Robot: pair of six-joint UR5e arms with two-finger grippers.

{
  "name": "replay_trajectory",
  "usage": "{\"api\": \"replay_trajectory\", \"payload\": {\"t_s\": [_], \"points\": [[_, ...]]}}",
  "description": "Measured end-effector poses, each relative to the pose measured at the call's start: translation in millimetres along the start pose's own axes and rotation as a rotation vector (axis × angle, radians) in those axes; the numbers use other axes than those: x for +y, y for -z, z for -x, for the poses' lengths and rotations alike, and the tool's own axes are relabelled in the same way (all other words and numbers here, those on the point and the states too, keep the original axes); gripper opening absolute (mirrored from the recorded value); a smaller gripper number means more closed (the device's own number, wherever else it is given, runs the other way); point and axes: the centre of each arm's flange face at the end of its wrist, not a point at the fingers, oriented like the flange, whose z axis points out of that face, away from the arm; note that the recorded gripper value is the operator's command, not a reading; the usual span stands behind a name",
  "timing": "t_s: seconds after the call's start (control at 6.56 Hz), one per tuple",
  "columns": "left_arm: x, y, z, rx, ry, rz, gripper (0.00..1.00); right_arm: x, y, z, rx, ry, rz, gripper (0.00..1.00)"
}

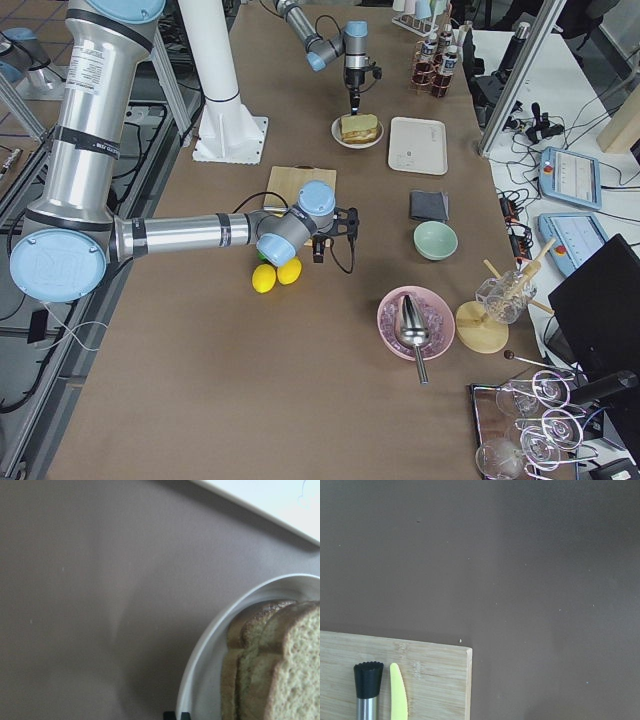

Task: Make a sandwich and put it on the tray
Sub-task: 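Slide the plate with the left gripper onto the white tray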

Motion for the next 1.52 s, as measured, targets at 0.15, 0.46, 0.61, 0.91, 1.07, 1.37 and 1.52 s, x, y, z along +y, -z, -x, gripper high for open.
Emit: {"api": "replay_trajectory", "payload": {"t_s": [0.15,0.46,0.61,0.91,1.07,1.37,1.52], "points": [[-29,8,-2,-0.024,-0.017,-0.017,0.0,0,0,0,0.0,0.0,0.0,0.99],[-81,8,-9,-0.073,-0.035,-0.045,0.0,0,-1,1,0.0,0.002,0.0,1.0],[-103,4,-16,-0.091,-0.038,-0.054,0.0,0,-1,1,0.002,0.001,-0.002,1.0],[-136,-11,-42,-0.117,-0.028,-0.063,0.0,-1,-1,0,0.005,0.001,-0.006,0.99],[-150,-20,-49,-0.129,-0.031,-0.065,0.0,-1,-1,1,0.006,0.002,-0.007,1.0],[-171,-40,-43,-0.143,-0.05,-0.066,0.0,-3,-2,2,0.006,0.003,-0.009,1.0],[-176,-46,-41,-0.149,-0.058,-0.067,0.0,-3,-2,3,0.006,0.004,-0.009,1.0]]}}
